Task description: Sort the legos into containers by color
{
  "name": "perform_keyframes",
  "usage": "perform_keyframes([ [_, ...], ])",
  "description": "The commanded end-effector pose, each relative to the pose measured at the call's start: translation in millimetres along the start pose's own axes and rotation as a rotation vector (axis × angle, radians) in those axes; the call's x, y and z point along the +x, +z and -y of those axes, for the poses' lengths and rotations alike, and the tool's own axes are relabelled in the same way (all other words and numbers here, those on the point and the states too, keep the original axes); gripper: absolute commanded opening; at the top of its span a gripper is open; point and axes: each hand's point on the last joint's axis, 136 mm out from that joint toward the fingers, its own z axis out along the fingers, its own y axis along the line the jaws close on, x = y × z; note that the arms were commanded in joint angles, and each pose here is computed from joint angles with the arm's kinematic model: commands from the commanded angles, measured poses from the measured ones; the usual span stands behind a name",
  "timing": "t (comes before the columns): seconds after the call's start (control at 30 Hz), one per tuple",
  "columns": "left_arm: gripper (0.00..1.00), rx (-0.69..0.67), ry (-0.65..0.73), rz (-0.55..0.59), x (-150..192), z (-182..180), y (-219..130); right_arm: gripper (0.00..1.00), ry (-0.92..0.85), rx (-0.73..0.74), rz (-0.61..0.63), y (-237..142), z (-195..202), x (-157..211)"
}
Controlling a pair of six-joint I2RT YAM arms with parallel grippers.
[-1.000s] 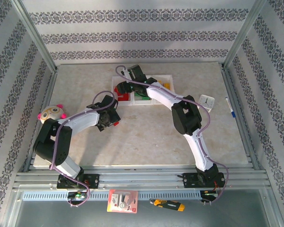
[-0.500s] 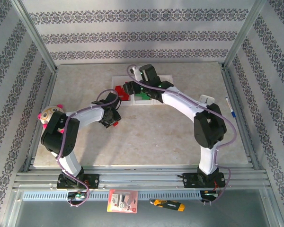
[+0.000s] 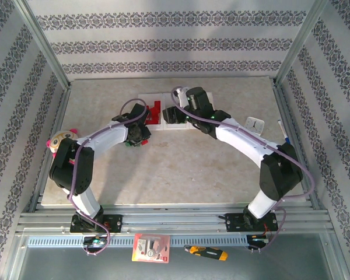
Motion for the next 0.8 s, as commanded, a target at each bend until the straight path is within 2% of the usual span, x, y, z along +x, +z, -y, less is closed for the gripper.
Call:
perform_keyframes([
  [0.0, 0.29, 0.017, 0.075, 0.086, -25, 23, -18, 0.75, 0.02, 0.014, 0.037, -12, 7, -2],
  [0.13, 0.29, 0.006, 0.118, 0.125, -54, 48, -10, 0.76, 0.019, 0.022, 0.012, -14, 14, 15],
  [0.37, 0.33, 0.021, 0.162, 0.125, -92, 86, 15, 0.77, 0.049, 0.046, 0.0, -23, 26, 30],
  [0.43, 0.4, 0.024, 0.174, 0.122, -100, 91, 19, 0.77, 0.055, 0.048, -0.002, -24, 29, 31],
  [0.57, 0.65, 0.053, 0.249, 0.157, -111, 103, 6, 0.77, 0.057, 0.036, -0.006, -26, 29, 33],
  [0.7, 0.88, 0.072, 0.414, 0.187, -113, 105, -18, 0.78, 0.04, -0.015, -0.007, -24, 20, 32],
  [0.77, 0.95, 0.06, 0.508, 0.193, -110, 98, -28, 0.78, 0.022, -0.055, -0.004, -23, 12, 32],
])
